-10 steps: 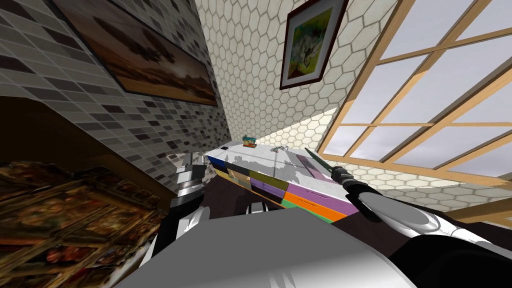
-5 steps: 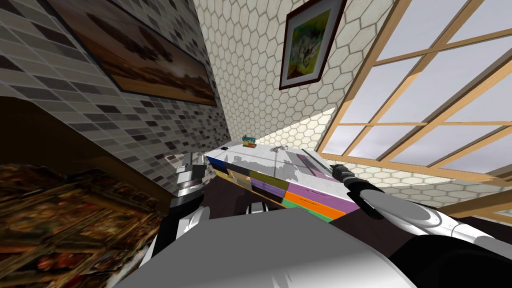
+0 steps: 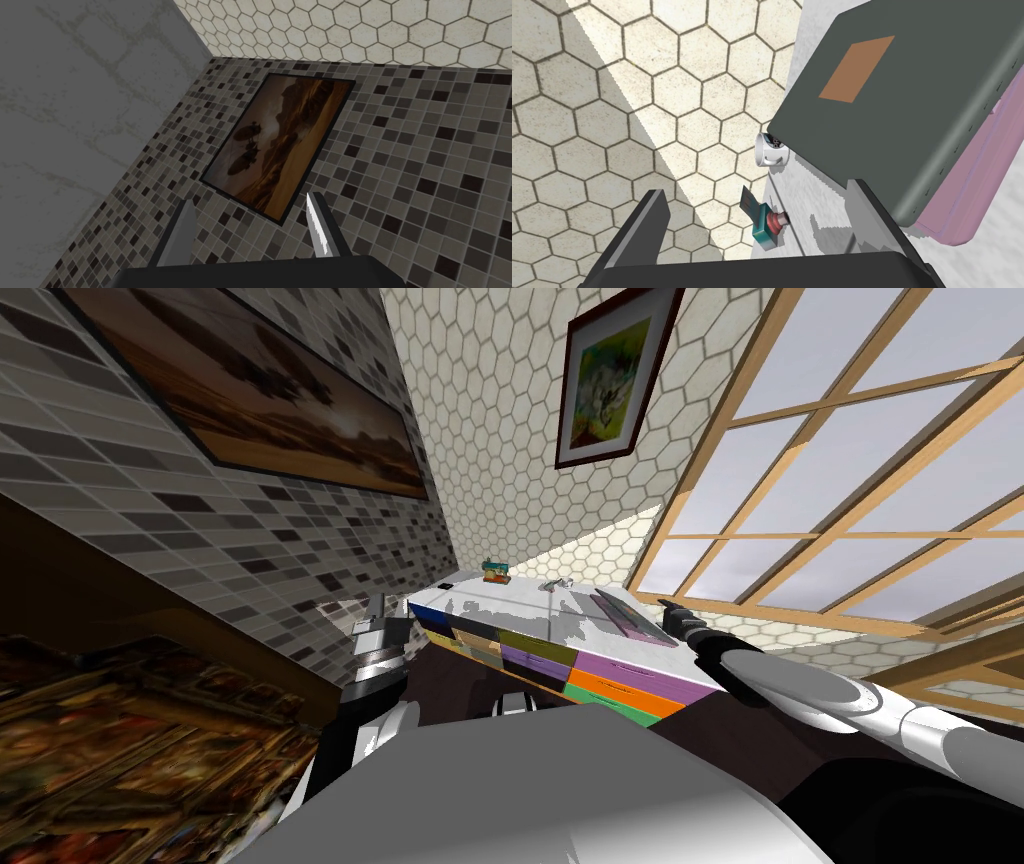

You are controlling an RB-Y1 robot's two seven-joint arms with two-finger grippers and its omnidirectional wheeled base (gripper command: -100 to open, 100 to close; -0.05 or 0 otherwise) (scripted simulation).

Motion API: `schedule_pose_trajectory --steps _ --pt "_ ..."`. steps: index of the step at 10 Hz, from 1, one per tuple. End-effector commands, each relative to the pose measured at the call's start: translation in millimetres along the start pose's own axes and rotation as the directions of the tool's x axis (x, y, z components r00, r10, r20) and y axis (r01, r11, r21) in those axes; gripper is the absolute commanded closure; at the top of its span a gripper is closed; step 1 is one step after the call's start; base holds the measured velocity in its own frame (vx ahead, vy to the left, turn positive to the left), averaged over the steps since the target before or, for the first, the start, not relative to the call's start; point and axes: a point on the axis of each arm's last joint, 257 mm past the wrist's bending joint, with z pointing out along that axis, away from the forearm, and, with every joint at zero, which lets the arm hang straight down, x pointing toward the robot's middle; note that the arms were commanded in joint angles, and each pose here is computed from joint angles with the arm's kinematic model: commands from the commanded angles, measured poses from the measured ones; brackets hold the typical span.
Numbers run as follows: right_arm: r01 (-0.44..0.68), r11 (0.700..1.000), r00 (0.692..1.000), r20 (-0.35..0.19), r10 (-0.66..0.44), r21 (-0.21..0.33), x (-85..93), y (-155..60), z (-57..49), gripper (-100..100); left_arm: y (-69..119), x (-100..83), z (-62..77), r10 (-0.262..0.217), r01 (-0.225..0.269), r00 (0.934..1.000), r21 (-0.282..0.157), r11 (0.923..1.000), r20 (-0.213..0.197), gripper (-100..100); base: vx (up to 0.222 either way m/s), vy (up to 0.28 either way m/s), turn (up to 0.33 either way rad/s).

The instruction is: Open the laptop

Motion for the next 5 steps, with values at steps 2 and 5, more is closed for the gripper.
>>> schedule_pose_trajectory --steps 2,5 --pt "0.0 1.0 1.0 0.0 0.0 0.0 0.0 0.1 -0.1 0 0.0 0.0 0.0 0.0 0.0 1.0 0.0 1.0 0.0 0 0.0 0.0 0.0" --pt "0.0 1.0 1.0 0.0 0.0 0.0 0.0 0.1 -0.1 0 0.0 0.0 0.0 0.0 0.0 1.0 0.0 1.0 0.0 0 0.0 0.0 0.0"
